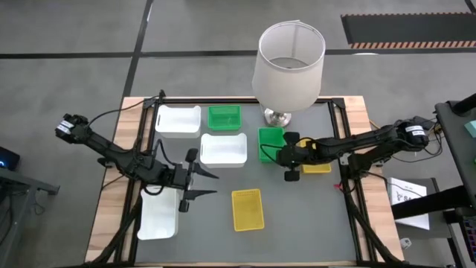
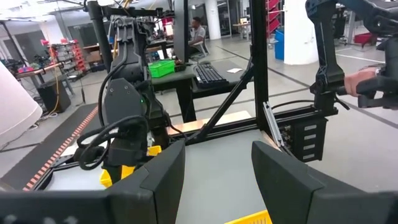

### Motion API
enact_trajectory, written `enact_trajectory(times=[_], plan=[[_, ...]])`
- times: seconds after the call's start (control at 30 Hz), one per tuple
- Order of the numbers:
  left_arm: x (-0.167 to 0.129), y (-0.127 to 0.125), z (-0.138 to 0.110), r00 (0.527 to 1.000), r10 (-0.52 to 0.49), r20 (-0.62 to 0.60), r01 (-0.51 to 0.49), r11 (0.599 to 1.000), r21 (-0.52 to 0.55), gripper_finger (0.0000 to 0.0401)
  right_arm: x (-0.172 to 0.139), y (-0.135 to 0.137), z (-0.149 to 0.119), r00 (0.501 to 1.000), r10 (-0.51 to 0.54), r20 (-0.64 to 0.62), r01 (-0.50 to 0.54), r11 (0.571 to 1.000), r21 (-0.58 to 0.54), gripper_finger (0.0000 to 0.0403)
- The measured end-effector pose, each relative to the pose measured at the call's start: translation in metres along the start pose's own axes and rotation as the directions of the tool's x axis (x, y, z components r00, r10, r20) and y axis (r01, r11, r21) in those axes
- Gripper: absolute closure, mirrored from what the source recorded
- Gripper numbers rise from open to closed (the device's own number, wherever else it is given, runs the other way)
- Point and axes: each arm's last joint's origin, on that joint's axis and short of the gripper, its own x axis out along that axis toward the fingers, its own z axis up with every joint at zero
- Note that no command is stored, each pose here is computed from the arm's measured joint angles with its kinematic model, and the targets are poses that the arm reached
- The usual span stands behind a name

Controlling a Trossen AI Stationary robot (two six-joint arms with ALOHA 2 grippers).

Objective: Stack baskets by color
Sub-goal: Stack the bottom green bin on the middle green bin, then stack the middle white bin on the top white bin

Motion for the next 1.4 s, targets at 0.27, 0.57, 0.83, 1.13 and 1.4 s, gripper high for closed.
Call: enact_trajectory(times=[0.27, 0.57, 0.83, 1.13, 1.4], plan=[[0.0, 0.0, 0.0, 1.0, 0.003, 0.001, -0.003, 1.0, -0.001, 0.023, -0.009, -0.002, 0.005, 0.999, 0.034, 0.037, -0.036, 0.998, 0.051, 0.0292], [0.002, 0.0, -0.002, 0.999, 0.034, -0.007, -0.034, 0.999, 0.001, 0.023, -0.014, 0.006, 0.008, 0.993, 0.097, 0.064, -0.102, 0.992, 0.076, 0.0318], [0.007, -0.002, -0.007, 0.998, 0.049, -0.03, -0.049, 0.999, 0.005, 0.023, -0.026, 0.031, 0.016, 0.976, 0.154, 0.157, -0.165, 0.984, 0.064, 0.0349], [0.017, -0.004, -0.016, 0.993, 0.086, -0.075, -0.085, 0.996, 0.023, 0.023, -0.045, 0.064, 0.029, 0.915, 0.222, 0.337, -0.222, 0.974, -0.037, 0.0355], [0.046, 0.005, -0.04, 0.972, 0.157, -0.175, -0.149, 0.987, 0.058, 0.023, -0.059, 0.082, 0.033, 0.884, 0.155, 0.441, -0.109, 0.986, -0.126, 0.0355]])
